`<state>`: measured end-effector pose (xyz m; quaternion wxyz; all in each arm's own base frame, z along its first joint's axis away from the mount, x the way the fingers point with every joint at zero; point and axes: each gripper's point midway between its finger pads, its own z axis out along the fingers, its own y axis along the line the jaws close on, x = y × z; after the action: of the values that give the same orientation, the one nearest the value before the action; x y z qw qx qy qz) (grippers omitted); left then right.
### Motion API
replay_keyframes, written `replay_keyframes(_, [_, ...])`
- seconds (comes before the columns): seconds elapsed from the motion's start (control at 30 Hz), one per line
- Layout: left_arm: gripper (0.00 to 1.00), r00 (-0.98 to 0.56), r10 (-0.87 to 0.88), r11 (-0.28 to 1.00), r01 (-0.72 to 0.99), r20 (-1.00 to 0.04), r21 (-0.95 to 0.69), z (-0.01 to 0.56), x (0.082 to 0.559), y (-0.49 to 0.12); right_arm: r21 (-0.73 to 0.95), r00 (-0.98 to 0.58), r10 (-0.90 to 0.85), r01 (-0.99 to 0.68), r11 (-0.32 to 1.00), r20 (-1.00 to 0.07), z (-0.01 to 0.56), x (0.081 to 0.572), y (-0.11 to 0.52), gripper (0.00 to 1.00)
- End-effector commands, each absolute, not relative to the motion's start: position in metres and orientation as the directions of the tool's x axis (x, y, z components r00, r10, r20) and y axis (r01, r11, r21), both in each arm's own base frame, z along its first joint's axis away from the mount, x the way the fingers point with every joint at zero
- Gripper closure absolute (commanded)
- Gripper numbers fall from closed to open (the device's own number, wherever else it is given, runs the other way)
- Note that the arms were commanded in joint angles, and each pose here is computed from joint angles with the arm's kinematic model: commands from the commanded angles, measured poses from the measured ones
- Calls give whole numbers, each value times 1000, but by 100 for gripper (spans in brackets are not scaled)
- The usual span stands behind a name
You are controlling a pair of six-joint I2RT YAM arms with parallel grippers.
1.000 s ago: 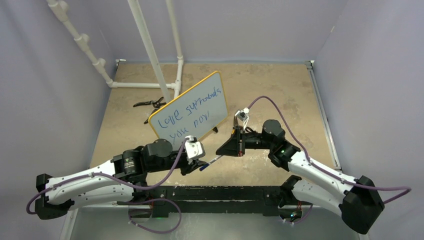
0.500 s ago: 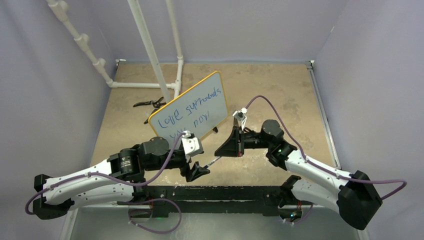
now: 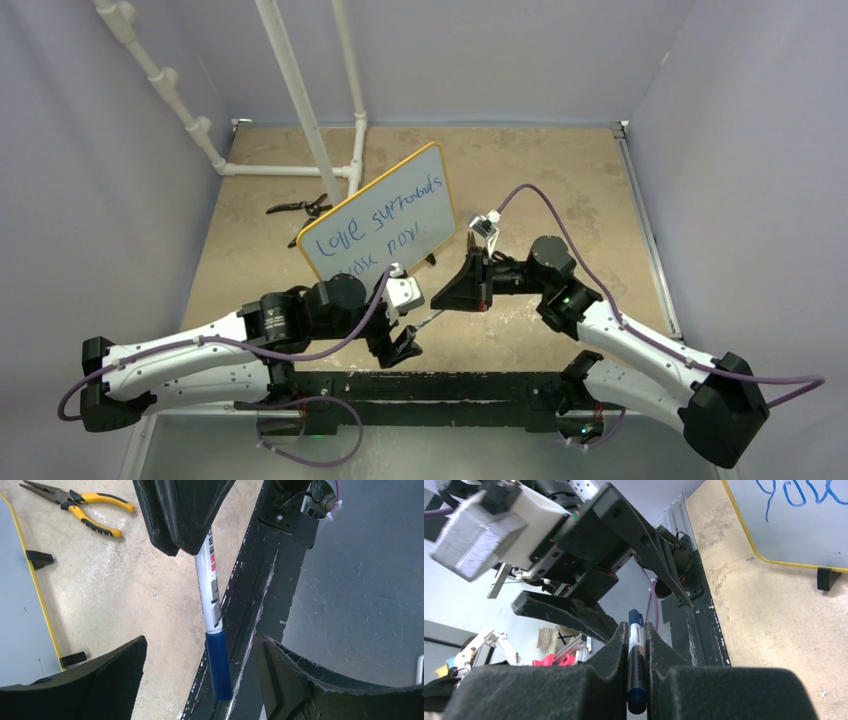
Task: Write a sentence on the whiteboard
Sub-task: Place the whiteboard marker at the center of the board.
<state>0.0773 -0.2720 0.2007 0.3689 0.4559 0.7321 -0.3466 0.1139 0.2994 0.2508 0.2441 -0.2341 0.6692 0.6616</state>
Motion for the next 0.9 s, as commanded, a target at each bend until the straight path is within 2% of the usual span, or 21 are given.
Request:
replay_keyframes(0.0, [26, -315, 376, 338, 922, -871, -187, 218, 78, -277, 716, -716, 27, -698, -19, -698, 275, 113, 298, 100])
replay_keyframes(0.1, [35, -315, 375, 340, 922, -872, -187, 219, 78, -277, 713, -713, 27, -701, -11, -700, 275, 113, 297, 100])
replay_keyframes(0.2, [49, -315, 372, 334, 923, -873, -190, 220, 77, -277, 712, -712, 25, -702, -6, -701, 274, 114, 297, 100])
replay_keyframes(0.4, [100, -288, 384, 260, 945, -877, -196, 219, 66, -282, 711, -710, 29, -703, 0, -703, 273, 115, 296, 100])
replay_keyframes(0.67, [100, -235, 264, 279, 947, -935, -159, 236, 79, -289, 725, -725, 4, -689, 27, -689, 256, 120, 303, 100])
replay_keyframes(0.87, [100, -200, 238, 284, 950, -951, -128, 241, 85, -295, 735, -736, -56, -677, 28, -675, 239, 106, 319, 100])
